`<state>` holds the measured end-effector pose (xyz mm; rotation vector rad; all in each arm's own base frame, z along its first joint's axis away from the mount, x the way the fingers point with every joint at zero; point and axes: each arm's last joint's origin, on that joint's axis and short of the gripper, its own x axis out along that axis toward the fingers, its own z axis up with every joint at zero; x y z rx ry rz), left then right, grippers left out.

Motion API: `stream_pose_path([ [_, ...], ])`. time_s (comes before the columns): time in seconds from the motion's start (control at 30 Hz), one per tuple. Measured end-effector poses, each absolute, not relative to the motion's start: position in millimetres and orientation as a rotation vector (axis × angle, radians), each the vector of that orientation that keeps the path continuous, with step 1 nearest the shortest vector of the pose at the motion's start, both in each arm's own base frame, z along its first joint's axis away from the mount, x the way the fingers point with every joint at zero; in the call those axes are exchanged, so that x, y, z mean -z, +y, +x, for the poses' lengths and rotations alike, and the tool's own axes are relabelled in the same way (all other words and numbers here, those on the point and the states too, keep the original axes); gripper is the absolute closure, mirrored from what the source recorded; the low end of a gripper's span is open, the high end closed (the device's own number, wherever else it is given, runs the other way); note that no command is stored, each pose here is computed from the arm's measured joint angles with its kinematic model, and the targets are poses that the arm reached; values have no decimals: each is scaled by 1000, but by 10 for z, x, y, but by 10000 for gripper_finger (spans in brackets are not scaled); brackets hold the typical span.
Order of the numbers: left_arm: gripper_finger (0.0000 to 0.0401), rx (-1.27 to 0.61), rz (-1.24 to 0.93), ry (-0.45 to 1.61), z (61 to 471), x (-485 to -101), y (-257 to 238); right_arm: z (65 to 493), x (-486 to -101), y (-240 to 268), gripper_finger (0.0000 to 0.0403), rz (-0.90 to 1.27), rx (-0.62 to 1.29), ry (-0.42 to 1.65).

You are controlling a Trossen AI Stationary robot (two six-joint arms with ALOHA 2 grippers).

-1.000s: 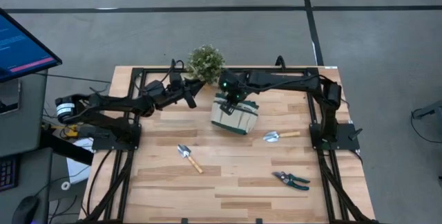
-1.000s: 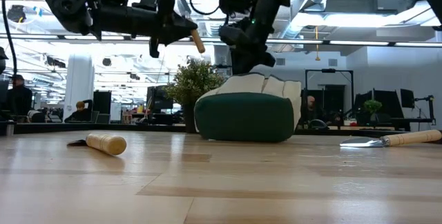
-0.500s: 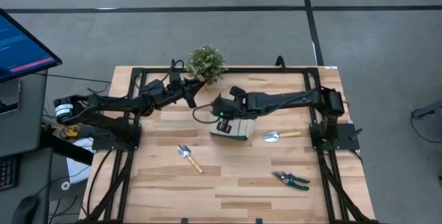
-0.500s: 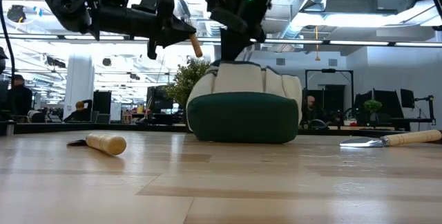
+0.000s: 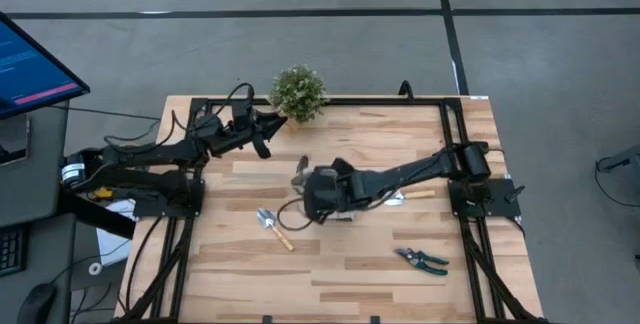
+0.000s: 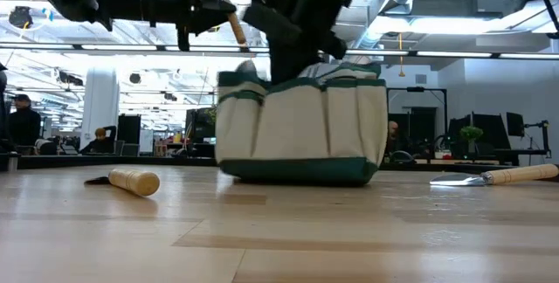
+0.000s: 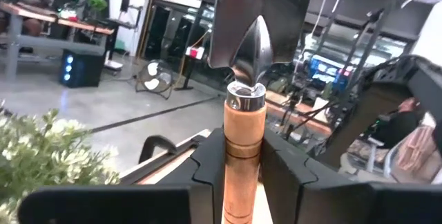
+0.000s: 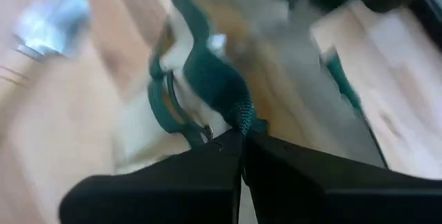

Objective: Pick & Place Garden tools in Gardening bag
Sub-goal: Put the brown trowel into the white gardening bag

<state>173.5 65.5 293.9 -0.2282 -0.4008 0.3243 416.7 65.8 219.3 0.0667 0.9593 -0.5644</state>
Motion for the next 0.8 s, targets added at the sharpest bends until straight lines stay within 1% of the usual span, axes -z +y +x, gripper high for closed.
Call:
stream_pose_path([
  [0.17, 332, -294, -259, -414, 1630, -2997, 598, 4168, -2131, 794, 380, 62, 548, 963],
  [0.3, 332, -261, -292, -395, 1539, -3021, 520, 4166, -2141, 805, 344, 44, 532, 966],
  [0.4, 333, -230, -325, -336, 1482, -2999, 427, 4162, -2141, 831, 305, 25, 511, 974],
  [0.5, 333, -216, -364, -258, 1445, -2943, 331, 4160, -2144, 884, 253, 26, 481, 974],
  [0.67, 333, -195, -431, -136, 1446, -2835, 122, 4107, -2314, 976, 167, -22, 423, 932],
  [0.73, 333, -191, -436, -118, 1454, -2819, 26, 4055, -2422, 995, 148, -43, 412, 913],
  [0.8, 334, -197, -443, -103, 1465, -2801, -64, 4031, -2552, 988, 140, -33, 405, 870],
])
